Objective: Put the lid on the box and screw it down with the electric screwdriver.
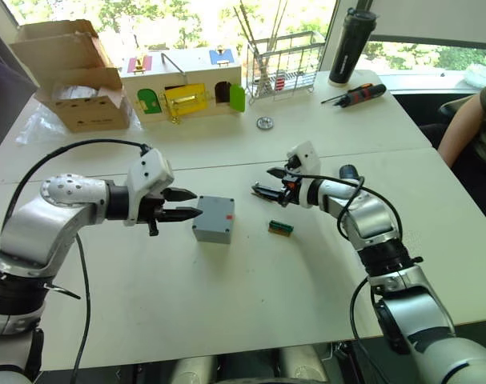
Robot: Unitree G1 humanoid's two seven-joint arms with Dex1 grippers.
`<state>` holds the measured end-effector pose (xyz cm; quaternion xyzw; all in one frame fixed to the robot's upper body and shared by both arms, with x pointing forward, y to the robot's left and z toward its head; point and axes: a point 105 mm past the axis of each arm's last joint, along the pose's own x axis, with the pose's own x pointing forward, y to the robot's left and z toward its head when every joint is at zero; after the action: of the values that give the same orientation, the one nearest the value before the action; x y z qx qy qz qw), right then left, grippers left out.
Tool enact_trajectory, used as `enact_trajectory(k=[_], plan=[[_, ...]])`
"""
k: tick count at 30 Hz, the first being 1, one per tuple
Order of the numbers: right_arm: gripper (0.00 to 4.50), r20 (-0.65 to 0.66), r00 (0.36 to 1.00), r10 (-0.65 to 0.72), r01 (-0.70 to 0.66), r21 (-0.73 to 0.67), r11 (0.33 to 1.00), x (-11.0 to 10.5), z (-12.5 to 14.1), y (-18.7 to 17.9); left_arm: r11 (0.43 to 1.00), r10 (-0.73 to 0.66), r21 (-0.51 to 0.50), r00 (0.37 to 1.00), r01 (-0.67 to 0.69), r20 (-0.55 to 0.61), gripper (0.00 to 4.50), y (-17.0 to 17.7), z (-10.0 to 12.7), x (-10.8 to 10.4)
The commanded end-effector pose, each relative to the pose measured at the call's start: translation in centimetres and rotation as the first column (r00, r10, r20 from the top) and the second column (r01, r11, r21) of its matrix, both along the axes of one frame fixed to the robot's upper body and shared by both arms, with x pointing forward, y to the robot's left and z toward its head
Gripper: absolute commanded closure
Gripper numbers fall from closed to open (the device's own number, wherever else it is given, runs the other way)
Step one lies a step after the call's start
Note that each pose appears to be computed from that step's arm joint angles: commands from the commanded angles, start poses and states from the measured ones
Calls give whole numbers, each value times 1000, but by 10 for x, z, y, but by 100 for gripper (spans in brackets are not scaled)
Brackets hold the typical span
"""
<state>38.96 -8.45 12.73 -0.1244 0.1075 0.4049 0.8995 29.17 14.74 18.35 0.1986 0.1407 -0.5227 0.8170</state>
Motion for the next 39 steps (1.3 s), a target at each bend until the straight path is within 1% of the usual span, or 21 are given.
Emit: enact_trajectory(k=[1, 5, 12, 14, 15, 17, 20, 21, 25, 28, 34, 39], plan=[[116, 52, 999, -2, 1, 18, 1000, 7, 13, 2, 1000, 0, -18, 999, 1, 42, 263, -1, 13, -1], [116, 45, 999, -3, 2, 21, 1000, 9, 9, 3, 999, 11, -33, 999, -10, 39, 263, 0, 13, 1], [116, 41, 999, -6, 4, 45, 999, 11, 10, 7, 999, 23, -34, 999, -22, 28, 263, 1, 6, 2], [173, 38, 999, -4, 2, 40, 999, 10, 8, 8, 999, 28, -30, 999, -27, 27, 263, 2, 4, 2], [184, 37, 999, -4, 3, 39, 999, 10, 8, 8, 999, 33, -29, 999, -32, 27, 263, 2, 3, 2], [263, 35, 999, -8, 6, 37, 999, 11, 7, 8, 999, 40, -33, 999, -39, 28, 263, 2, 3, 3], [409, 34, 999, -13, 12, 34, 999, 11, 6, 7, 999, 43, -35, 999, -42, 27, 263, 3, 2, 3], [445, 33, 999, -13, 11, 32, 999, 11, 6, 7, 998, 45, -35, 999, -44, 27, 263, 3, 2, 3], [445, 32, 999, -8, 7, 18, 1000, 11, 4, 8, 998, 51, -41, 998, -50, 31, 263, 4, 3, 4], [445, 41, 999, -9, 8, 24, 1000, 11, 7, 8, 998, 54, -45, 998, -52, 33, 263, 4, 3, 4], [445, 86, 996, 6, -11, 57, 998, 8, 28, 10, 996, 67, -60, 997, -65, 28, 263, 6, 2, 7], [445, 109, 994, 13, -20, 57, 998, 5, 39, 10, 995, 80, -68, 996, -78, 26, 263, 8, 0, 10]])
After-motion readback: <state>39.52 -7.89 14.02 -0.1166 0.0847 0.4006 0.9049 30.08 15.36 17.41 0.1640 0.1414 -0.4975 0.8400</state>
